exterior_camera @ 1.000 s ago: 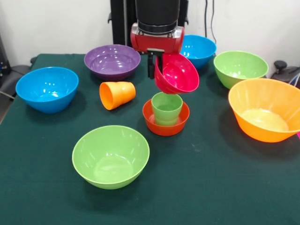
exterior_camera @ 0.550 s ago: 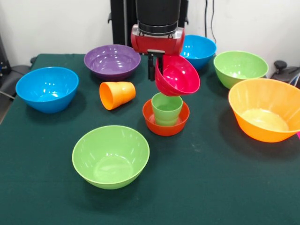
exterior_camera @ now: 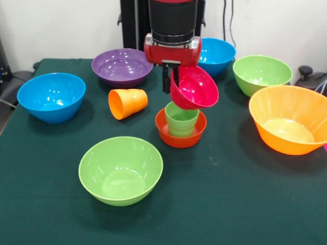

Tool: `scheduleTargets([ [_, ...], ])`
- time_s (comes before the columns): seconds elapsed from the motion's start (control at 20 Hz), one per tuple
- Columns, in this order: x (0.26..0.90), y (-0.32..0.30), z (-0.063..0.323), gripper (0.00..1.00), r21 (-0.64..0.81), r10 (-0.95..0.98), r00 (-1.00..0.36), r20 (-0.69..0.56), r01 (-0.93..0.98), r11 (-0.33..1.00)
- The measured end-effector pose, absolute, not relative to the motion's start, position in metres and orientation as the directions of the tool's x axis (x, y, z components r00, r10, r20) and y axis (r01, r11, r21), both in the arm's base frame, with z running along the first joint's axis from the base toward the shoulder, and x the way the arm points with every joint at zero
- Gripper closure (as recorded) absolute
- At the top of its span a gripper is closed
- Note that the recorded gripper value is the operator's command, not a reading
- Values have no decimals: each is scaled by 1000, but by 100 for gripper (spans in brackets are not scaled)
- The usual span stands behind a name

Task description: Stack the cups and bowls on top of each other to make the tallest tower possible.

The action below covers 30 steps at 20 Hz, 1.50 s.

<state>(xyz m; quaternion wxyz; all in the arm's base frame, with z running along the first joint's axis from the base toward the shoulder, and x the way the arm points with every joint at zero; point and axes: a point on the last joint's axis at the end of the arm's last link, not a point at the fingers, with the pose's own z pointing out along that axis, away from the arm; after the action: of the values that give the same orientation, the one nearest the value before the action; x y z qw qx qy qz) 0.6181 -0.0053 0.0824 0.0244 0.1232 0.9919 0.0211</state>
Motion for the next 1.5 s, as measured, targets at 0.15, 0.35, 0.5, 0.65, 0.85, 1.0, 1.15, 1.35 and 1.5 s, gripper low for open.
scheduleTargets([
  [0.15, 617, -5, 77, 100, 52, 249, -968, -44, 246, 968],
  [0.35, 618, -6, 74, 100, 57, 255, -966, -49, 252, 966],
  [0.5, 618, -6, 74, 100, 59, 259, -965, -50, 256, 965],
  [0.65, 619, -6, 75, 100, 61, 262, -964, -49, 259, 964],
  [0.85, 619, -6, 75, 100, 62, 264, -963, -49, 261, 963],
  [1.0, 619, -6, 75, 100, 63, 266, -963, -49, 263, 963],
  [1.15, 619, -6, 75, 100, 63, 266, -963, -49, 263, 963],
  [1.35, 619, -7, 75, 100, 64, 268, -962, -49, 264, 962],
  [1.5, 619, -8, 75, 100, 64, 269, -962, -49, 266, 962],
])
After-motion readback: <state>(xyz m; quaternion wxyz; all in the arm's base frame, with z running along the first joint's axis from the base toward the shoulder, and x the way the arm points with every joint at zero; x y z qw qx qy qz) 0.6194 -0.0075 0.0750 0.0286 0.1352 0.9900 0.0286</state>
